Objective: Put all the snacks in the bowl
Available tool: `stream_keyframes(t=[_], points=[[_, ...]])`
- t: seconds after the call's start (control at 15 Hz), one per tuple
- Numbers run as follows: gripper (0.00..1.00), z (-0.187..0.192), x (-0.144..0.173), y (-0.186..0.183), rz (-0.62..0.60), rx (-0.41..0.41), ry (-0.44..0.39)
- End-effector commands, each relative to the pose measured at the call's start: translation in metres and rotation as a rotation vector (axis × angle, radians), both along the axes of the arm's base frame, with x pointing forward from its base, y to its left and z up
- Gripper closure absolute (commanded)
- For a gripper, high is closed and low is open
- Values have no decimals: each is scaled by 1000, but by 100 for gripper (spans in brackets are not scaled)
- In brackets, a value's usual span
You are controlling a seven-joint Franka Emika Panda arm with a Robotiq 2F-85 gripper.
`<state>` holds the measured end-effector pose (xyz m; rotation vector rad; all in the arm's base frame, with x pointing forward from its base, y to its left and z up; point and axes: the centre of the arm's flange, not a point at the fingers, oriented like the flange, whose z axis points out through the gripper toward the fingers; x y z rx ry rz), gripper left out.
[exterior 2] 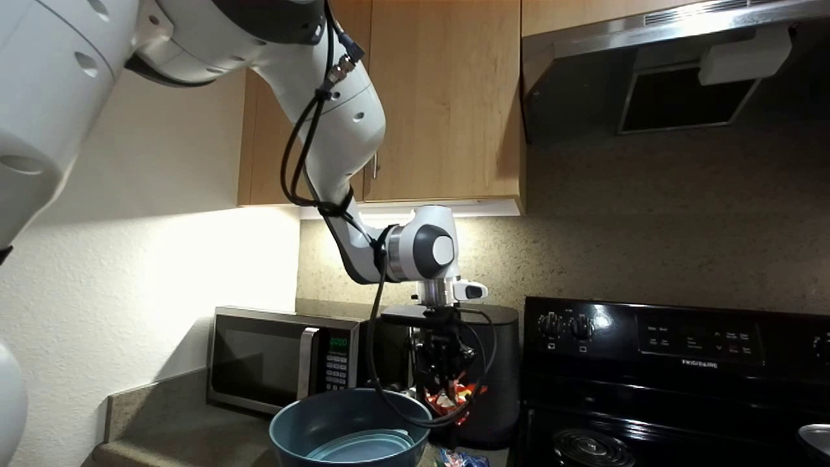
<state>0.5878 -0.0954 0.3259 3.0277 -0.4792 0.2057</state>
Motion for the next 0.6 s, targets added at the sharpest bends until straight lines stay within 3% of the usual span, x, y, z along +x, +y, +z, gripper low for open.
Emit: stream_keyframes(t=[0.0,0.4,0.47,0.53], points=[[92,9,-15,36,136,85,37],[92,-20,-25,78,280,217,215],[67,-24,-27,78,285,220,242],[66,-26,-29,78,289,219,261]])
